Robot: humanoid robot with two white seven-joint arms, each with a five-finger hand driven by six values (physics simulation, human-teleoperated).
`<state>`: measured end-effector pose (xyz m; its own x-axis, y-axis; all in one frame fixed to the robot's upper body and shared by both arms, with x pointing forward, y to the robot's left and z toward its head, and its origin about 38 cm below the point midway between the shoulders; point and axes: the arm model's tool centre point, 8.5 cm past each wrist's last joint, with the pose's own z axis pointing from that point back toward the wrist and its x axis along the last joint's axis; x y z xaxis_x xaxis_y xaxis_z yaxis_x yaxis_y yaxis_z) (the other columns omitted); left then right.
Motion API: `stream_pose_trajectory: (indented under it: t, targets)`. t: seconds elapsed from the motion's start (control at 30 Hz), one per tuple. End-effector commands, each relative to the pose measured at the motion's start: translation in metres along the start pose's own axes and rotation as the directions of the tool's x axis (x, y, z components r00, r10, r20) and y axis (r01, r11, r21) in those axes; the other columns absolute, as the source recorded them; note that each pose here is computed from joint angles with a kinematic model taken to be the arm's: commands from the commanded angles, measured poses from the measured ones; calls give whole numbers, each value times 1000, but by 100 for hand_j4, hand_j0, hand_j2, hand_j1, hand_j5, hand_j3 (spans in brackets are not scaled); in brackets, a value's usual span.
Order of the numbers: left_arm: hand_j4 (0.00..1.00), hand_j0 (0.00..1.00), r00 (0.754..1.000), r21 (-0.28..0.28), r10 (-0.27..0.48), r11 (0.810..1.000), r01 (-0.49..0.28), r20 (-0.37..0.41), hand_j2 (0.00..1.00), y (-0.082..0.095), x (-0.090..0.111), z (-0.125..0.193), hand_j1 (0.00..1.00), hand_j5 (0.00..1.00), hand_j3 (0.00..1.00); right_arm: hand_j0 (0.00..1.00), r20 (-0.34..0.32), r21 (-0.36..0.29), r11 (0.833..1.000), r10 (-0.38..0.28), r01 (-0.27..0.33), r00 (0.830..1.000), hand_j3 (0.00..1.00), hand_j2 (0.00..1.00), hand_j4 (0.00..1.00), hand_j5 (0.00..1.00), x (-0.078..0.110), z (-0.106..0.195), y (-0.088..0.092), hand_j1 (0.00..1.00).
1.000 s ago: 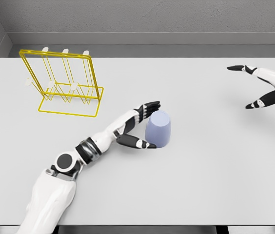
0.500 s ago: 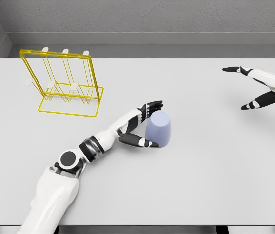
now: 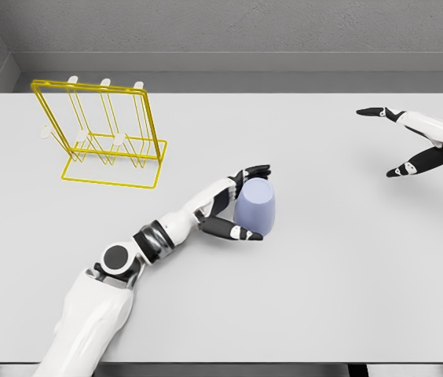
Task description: Place the cup on the cup holder with both arms
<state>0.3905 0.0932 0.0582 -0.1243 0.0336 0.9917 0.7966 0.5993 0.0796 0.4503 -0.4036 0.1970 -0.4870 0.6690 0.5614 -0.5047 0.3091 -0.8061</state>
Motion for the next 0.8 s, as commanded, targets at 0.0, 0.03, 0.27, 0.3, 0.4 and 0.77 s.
stream_pose_trajectory:
  t: [0.0,0.03,0.27,0.3,0.4,0.77]
  targets:
    - [89,89,1000,1,6,1000,-6,6,89,0,1,-1,89,89,89,100,1,-6,1000,-6,6,1000,100,100,100,100,0,0,-1,100]
    - [85,85,1000,1,6,1000,-6,6,85,0,1,-1,85,85,85,100,1,-6,1000,-6,6,1000,100,100,100,100,0,0,-1,100]
    - [65,65,1000,2,10,1000,-10,11,65,-1,1,-1,65,65,65,100,3,-4,1000,-6,6,1000,100,100,100,100,1,0,0,100]
    - [61,61,1000,2,11,1000,-11,12,61,-1,2,-1,61,61,61,100,2,-4,1000,-7,7,1000,100,100,100,100,0,0,0,100]
    - [56,56,1000,3,13,1000,-13,11,56,-1,1,0,56,56,56,100,3,-4,1000,-6,6,1000,100,100,100,100,1,0,0,100]
    - [49,49,1000,13,4,1000,-4,25,49,2,3,5,49,49,49,100,11,-2,1000,-8,8,1000,100,100,100,100,2,-4,2,100]
